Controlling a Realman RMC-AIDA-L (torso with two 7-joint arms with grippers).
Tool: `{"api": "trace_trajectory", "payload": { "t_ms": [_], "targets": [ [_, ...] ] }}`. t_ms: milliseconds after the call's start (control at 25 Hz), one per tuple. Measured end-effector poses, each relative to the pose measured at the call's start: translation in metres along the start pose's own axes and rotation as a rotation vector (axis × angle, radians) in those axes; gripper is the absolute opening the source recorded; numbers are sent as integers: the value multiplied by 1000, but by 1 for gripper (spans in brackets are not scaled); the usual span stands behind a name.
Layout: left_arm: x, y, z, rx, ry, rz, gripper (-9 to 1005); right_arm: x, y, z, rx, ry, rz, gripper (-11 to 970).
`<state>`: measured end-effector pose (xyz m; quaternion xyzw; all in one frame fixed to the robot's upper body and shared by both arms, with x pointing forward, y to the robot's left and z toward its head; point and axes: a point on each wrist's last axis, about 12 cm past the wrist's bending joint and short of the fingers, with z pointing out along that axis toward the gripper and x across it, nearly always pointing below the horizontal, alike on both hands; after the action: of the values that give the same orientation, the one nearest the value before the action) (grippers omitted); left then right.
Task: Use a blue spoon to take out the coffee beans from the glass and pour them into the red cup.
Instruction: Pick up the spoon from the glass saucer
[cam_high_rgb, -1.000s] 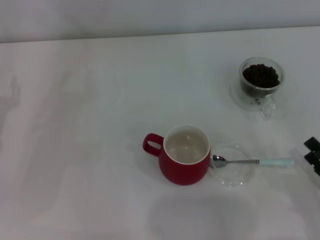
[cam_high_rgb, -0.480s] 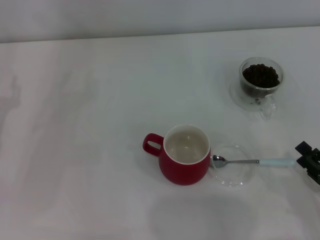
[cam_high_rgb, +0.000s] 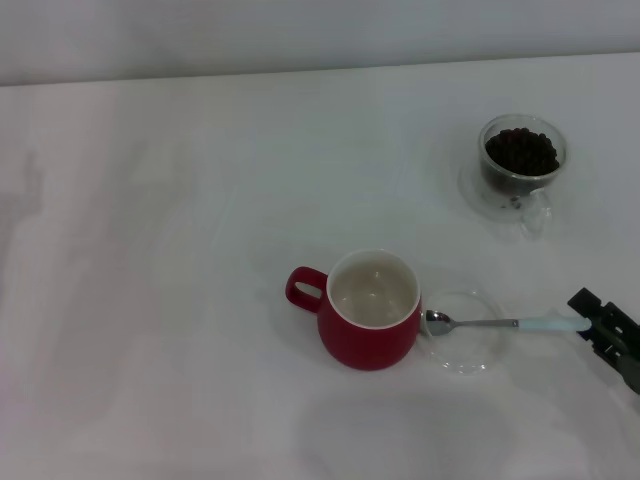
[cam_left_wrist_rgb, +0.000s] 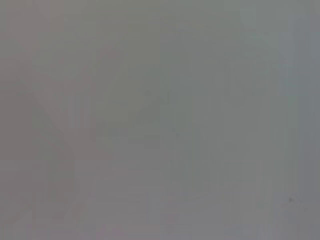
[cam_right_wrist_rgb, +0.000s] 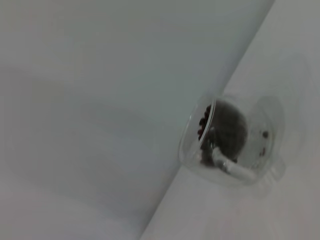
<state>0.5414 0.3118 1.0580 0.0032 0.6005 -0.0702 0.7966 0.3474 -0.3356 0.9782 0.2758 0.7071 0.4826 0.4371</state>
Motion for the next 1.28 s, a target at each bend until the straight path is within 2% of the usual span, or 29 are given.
{"api": "trace_trajectory", "payload": {
  "t_ms": [480,1200,1280],
  "targets": [
    [0,0,-1,-2,2,-2,502,8,1,11,-2,57,-11,767],
    [1,1,-5,-8,5,-1,504,6,1,15,1,49,-12,760],
    [1,1,-5,-8,5,-1,503,6,0,15,7,50,-11,701]
  ]
}}
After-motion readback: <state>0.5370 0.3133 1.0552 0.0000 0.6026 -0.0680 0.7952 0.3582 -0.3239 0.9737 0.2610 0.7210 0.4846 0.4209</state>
